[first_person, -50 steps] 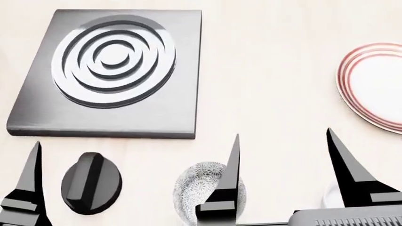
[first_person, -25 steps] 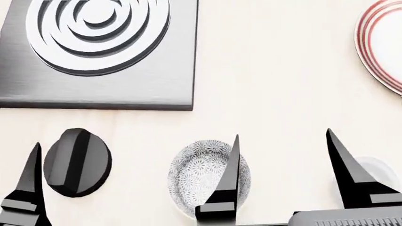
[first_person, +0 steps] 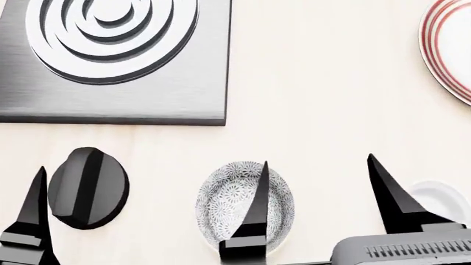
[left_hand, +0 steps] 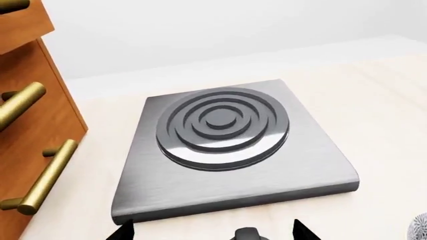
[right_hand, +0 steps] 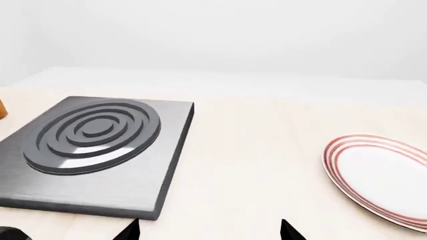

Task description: Pick the akita bowl next to the ramekin and place it on the plate.

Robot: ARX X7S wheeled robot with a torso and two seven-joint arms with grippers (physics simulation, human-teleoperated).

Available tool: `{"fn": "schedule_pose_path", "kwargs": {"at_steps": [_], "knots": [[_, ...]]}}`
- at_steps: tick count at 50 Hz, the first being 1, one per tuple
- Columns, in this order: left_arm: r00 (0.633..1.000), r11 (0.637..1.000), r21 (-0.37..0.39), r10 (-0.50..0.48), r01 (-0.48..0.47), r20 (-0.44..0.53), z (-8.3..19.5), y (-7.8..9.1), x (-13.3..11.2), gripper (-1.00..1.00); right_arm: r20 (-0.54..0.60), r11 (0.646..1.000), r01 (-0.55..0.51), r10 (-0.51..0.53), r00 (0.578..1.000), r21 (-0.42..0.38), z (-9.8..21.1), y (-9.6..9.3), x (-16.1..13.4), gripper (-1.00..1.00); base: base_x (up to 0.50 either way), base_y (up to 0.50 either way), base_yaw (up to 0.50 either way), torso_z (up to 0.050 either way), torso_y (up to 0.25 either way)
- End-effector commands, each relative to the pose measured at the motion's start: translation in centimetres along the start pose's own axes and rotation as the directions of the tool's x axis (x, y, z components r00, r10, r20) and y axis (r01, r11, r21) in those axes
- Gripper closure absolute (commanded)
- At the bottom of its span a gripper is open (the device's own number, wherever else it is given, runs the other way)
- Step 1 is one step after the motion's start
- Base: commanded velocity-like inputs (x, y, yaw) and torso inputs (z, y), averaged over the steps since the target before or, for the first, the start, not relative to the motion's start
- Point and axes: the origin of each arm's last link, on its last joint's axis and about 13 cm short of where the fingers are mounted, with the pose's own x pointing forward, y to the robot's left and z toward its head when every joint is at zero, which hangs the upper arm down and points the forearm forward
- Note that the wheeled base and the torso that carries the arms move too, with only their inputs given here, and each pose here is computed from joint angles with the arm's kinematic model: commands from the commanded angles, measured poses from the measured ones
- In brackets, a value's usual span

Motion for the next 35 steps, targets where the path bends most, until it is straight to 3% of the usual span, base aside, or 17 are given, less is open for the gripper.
{"fn": "schedule_pose_path", "kwargs": {"at_steps": [1,20,35], "knots": [[0.999,0.999,-0.025,-0.026,0.026,0.033,0.4,-0.2,0.3,-1.0,-0.038,0.994,-0.062,0.065,0.997,0.088,0.7,0.5,0.3,-1.0,0.0,0.0,0.0,0.0,0.0],[0.999,0.999,-0.022,-0.03,0.03,0.03,0.3,-0.3,0.3,-1.0,-0.175,0.966,-0.061,0.107,0.979,0.25,-0.2,0.4,0.9,-1.0,0.0,0.0,0.0,0.0,0.0],[0.999,0.999,-0.023,-0.029,0.03,0.026,0.2,-0.3,0.3,-1.0,-0.222,0.961,-0.04,0.103,0.97,0.273,-1.4,0.4,1.5,-1.0,0.0,0.0,0.0,0.0,0.0]]}}
